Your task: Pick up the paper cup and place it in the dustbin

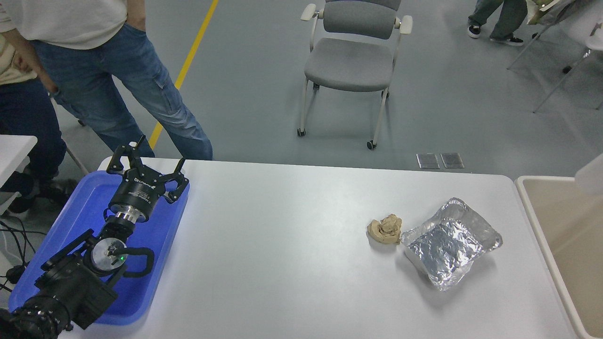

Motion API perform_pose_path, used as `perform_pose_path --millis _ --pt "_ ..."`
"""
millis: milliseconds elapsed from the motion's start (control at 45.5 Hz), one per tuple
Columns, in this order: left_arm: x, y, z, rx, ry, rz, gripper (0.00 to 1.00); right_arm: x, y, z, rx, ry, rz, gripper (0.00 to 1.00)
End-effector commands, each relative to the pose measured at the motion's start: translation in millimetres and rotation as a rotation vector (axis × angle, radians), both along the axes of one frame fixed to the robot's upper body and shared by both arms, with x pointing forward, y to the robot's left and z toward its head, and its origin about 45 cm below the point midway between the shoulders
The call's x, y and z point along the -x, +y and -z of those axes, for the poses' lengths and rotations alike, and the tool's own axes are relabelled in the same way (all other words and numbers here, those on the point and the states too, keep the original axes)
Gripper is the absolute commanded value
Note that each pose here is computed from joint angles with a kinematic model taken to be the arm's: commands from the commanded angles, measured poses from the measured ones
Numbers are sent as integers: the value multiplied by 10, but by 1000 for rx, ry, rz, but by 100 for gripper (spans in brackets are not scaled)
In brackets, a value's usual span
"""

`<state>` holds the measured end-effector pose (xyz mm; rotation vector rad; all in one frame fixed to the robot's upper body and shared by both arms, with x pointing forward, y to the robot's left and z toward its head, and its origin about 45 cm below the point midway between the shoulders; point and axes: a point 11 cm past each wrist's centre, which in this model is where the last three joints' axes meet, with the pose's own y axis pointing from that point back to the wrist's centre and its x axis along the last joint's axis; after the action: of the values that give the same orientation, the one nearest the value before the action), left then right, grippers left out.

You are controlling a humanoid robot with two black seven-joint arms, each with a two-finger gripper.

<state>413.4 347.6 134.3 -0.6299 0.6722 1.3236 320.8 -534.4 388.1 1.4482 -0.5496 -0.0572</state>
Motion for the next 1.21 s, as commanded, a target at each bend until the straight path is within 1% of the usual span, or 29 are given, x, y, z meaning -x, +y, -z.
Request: perform_pose_path --millis 0,220,374,462,571,747,857,989,1187 --pt "0 0 0 0 0 0 100 12 -210 321 7 28 40 0" --pt "-1 3 -2 2 -1 -2 100 107 -390 747 -8 72 108 0" --pt "0 0 0 0 0 0 100 225 -571 996 -25 70 197 0" --pt "-1 3 -2 2 -1 -2 100 342 -649 1205 -42 85 245 0" --pt "-1 2 -2 1 -1 -1 100 352 -776 1379 6 -5 246 0" --pt "0 1 0 1 0 -1 100 441 -1004 1618 89 -73 267 0" --pt "0 0 0 0 0 0 100 481 -1142 1733 134 -120 320 0" --pt "-1 2 -2 1 -1 -1 100 619 -1310 1932 192 -193 415 0" --pt "-1 2 -2 1 -1 -1 100 747 -1360 2256 297 -241 562 0"
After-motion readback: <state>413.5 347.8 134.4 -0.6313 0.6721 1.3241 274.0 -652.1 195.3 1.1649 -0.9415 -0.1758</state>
